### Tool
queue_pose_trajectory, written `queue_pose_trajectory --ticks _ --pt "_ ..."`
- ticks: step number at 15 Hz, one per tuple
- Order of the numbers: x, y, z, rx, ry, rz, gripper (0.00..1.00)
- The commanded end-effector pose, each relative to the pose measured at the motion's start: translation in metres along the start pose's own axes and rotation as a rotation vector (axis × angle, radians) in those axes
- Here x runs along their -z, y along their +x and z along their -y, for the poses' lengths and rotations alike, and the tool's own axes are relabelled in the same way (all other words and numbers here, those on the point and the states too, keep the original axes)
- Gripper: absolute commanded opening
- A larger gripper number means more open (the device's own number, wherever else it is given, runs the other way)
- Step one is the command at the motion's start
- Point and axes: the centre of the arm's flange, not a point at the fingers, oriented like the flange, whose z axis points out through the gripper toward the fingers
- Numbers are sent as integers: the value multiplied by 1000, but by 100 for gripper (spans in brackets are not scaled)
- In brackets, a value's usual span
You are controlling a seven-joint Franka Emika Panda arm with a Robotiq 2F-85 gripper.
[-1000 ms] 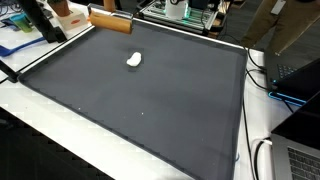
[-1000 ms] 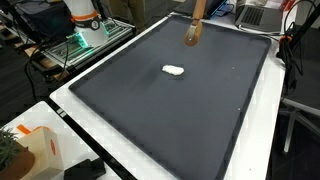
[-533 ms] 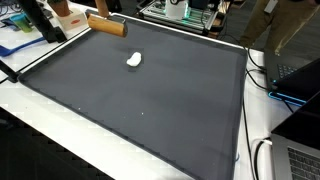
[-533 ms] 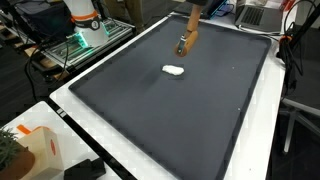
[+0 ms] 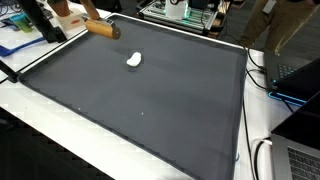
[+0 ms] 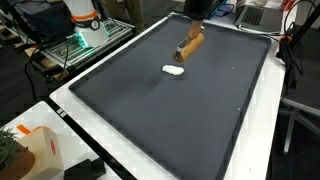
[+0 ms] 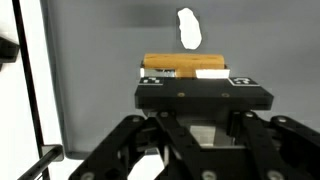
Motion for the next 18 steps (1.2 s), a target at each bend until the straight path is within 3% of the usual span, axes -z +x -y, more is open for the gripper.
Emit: queue_pose_trajectory --ticks 1,2,12,13,14,15,18 --pt "1 2 0 -5 1 -1 47" --pt "1 3 1 -7 2 -2 22" --pt "-37 63 -35 -228 25 181 22" --pt "-42 66 -40 -264 30 189 22" --pt "-54 38 -30 -201 -5 165 22" --pt "-59 41 -34 -210 -5 168 47" --pt "-61 42 -31 -205 -7 169 47"
